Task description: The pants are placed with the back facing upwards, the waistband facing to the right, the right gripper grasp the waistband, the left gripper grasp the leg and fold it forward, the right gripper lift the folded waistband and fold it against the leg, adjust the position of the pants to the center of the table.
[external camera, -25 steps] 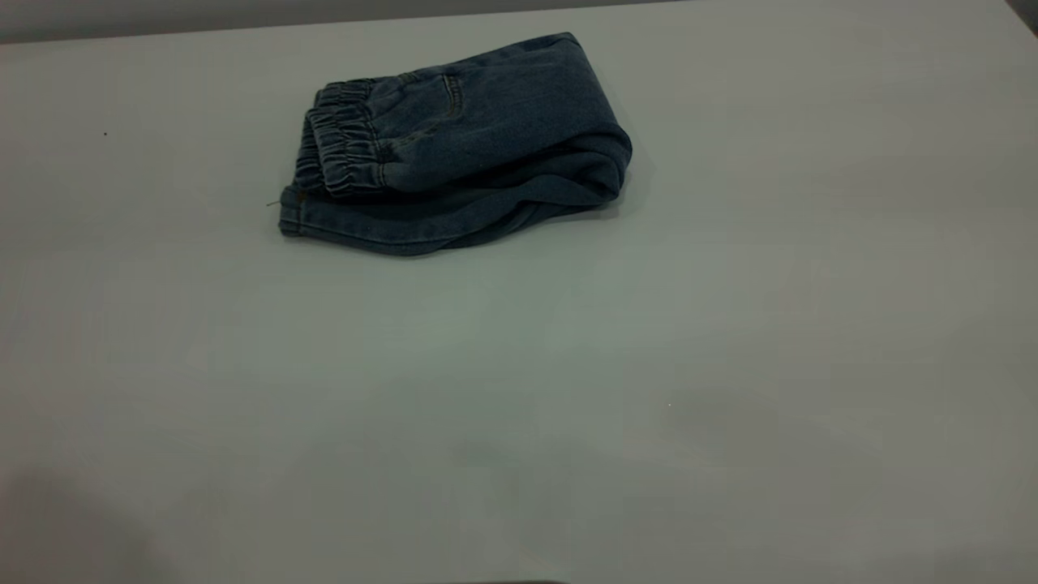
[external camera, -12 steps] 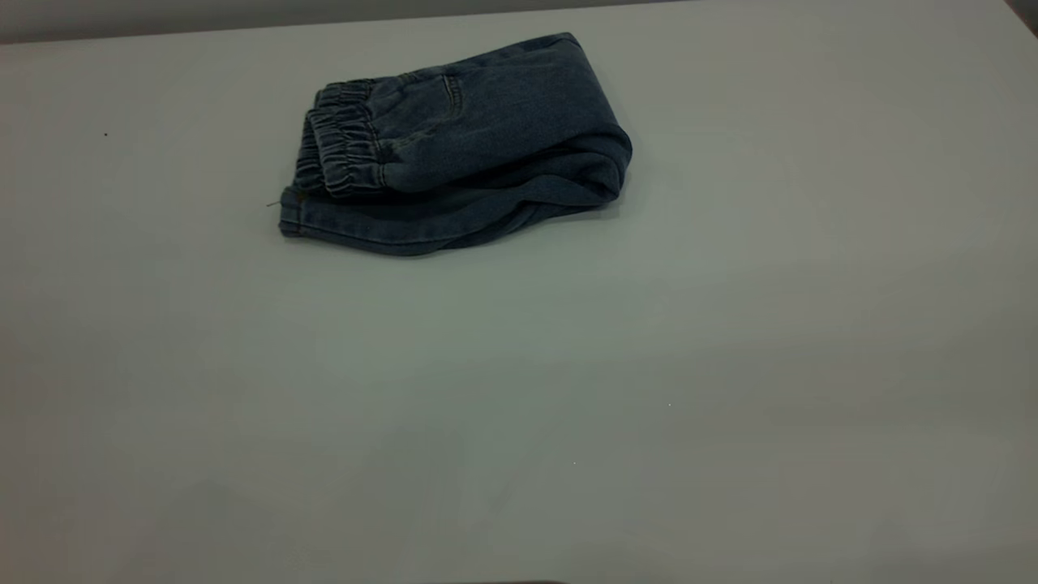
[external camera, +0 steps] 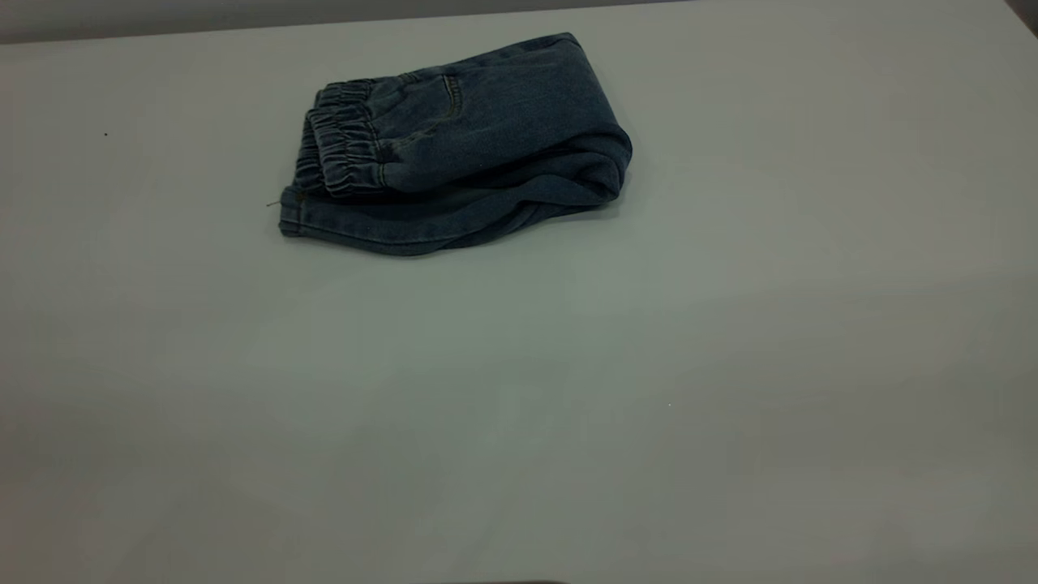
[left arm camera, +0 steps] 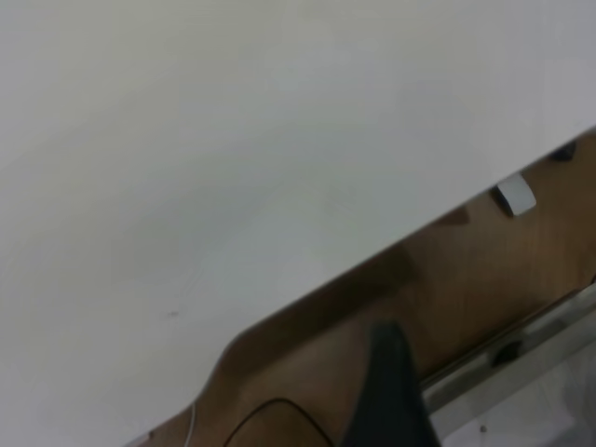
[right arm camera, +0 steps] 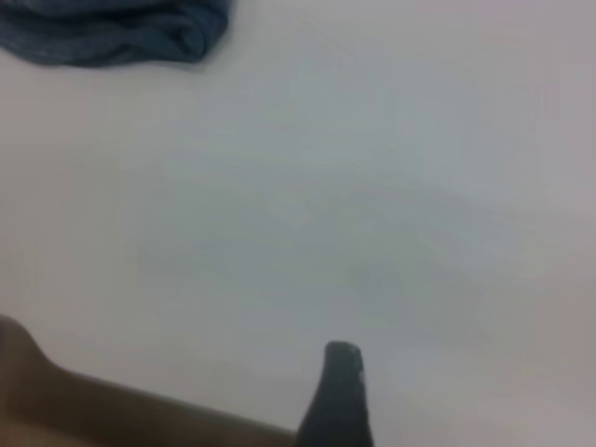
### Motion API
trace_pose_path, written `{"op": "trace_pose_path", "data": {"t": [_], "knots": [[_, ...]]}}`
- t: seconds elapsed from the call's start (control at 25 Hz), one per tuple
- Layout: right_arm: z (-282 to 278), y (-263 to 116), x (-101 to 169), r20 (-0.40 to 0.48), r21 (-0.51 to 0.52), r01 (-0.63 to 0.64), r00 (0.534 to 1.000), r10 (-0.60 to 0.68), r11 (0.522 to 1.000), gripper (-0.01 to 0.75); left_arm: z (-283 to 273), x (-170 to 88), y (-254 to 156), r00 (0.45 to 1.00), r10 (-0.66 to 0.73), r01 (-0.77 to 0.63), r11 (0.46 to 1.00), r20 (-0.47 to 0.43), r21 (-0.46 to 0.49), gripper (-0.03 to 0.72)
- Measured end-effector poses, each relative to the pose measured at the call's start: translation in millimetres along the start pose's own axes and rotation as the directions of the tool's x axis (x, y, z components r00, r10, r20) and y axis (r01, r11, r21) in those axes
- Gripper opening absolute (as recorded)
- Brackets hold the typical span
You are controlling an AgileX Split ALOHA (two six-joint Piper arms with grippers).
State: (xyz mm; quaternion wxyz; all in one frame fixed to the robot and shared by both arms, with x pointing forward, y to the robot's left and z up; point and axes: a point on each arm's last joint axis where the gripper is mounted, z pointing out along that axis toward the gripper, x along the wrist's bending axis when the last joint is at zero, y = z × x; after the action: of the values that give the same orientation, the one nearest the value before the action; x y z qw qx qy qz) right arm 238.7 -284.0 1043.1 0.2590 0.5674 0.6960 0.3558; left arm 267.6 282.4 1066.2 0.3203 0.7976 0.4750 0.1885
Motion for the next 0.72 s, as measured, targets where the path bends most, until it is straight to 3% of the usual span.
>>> {"op": "trace_pose_path", "data": {"t": [0.16,0.72], "knots": [[1.0,-0.3,-0.3,0.003,-0.016,0.0,1.0,0.0,1.0,0.57,11.3,0.0,-11.4,1.0,-0.013,0.013,0.999,0.003,0.039,0.491],[-5.2,-8.4,1.2,0.01,-0.098,0.012,1.0,-0.011,0.995,0.57,20.9,4.3,-15.5,0.998,-0.042,0.044,0.998,-0.042,0.039,0.491]]}}
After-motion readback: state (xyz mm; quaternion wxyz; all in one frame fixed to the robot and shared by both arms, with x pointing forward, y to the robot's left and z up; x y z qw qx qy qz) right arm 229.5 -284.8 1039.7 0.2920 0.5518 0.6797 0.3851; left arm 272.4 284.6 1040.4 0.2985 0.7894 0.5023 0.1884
